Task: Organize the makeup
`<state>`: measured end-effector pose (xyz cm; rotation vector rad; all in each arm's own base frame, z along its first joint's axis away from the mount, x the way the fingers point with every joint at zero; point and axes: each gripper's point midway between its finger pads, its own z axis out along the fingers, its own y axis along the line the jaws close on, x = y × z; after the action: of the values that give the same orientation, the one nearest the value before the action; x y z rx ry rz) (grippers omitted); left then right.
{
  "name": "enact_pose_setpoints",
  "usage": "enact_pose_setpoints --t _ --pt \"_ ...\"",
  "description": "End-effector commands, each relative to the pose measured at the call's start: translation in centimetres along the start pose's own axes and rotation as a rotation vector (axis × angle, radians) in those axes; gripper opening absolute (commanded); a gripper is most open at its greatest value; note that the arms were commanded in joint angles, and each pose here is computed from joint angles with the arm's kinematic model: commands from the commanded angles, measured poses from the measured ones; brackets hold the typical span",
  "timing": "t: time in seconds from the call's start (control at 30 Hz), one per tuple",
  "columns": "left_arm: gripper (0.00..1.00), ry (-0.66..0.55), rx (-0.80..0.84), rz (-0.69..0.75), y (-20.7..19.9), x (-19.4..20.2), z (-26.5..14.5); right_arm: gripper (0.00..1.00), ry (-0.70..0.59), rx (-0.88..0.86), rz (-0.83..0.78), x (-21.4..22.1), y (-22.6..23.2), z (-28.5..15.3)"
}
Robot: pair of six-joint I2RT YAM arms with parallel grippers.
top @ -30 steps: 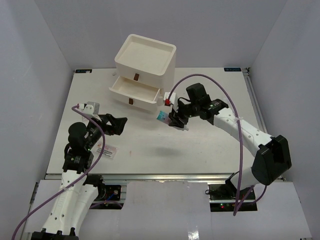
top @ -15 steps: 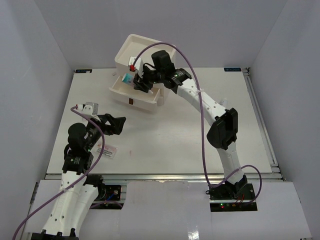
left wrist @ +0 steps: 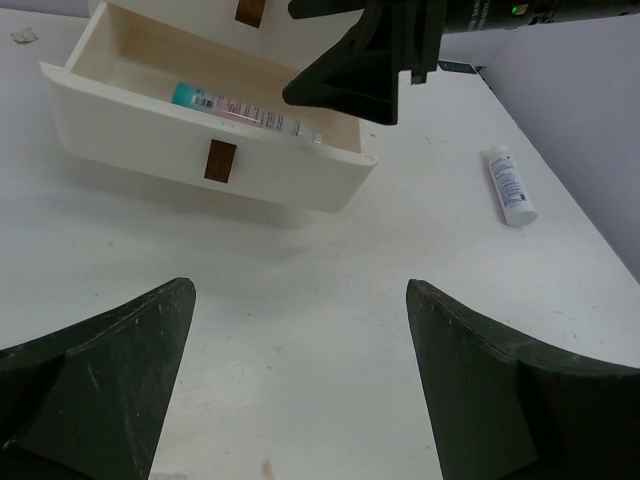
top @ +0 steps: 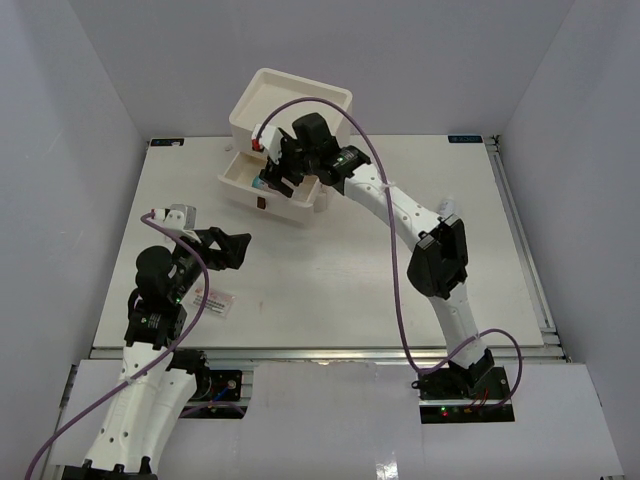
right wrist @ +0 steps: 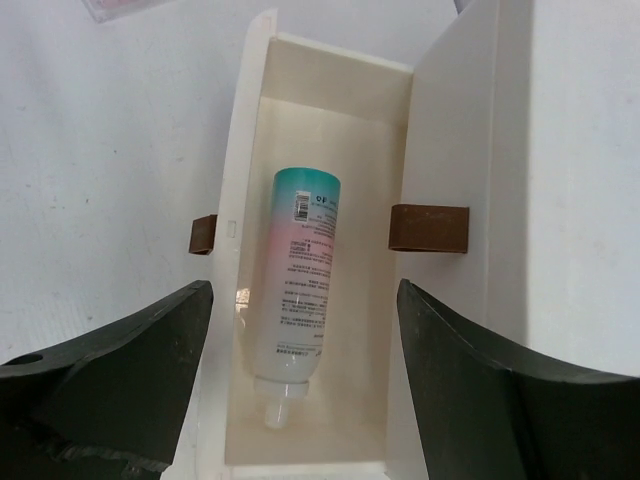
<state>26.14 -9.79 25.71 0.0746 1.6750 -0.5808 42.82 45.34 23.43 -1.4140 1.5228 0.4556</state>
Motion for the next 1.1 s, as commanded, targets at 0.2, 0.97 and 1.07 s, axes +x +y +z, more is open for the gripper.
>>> enact_pose_setpoints --t 0.2,0.97,1.07 --pt "0.98 -0.029 0.018 0.014 -0.5 -0.8 -0.5 0.79 -0.181 -0.152 0.093 -4.7 2.8 -13.6" --pt "0.98 -0.03 0.078 0.011 -1.6 -0.9 -0.6 0.92 0.386 1.015 1.19 33.7 -8.0 -32.3" --pt "0.98 -0.029 0.078 0.012 -1.6 -0.8 -0.6 0.92 0.443 1.049 1.195 35.7 -8.5 -32.3"
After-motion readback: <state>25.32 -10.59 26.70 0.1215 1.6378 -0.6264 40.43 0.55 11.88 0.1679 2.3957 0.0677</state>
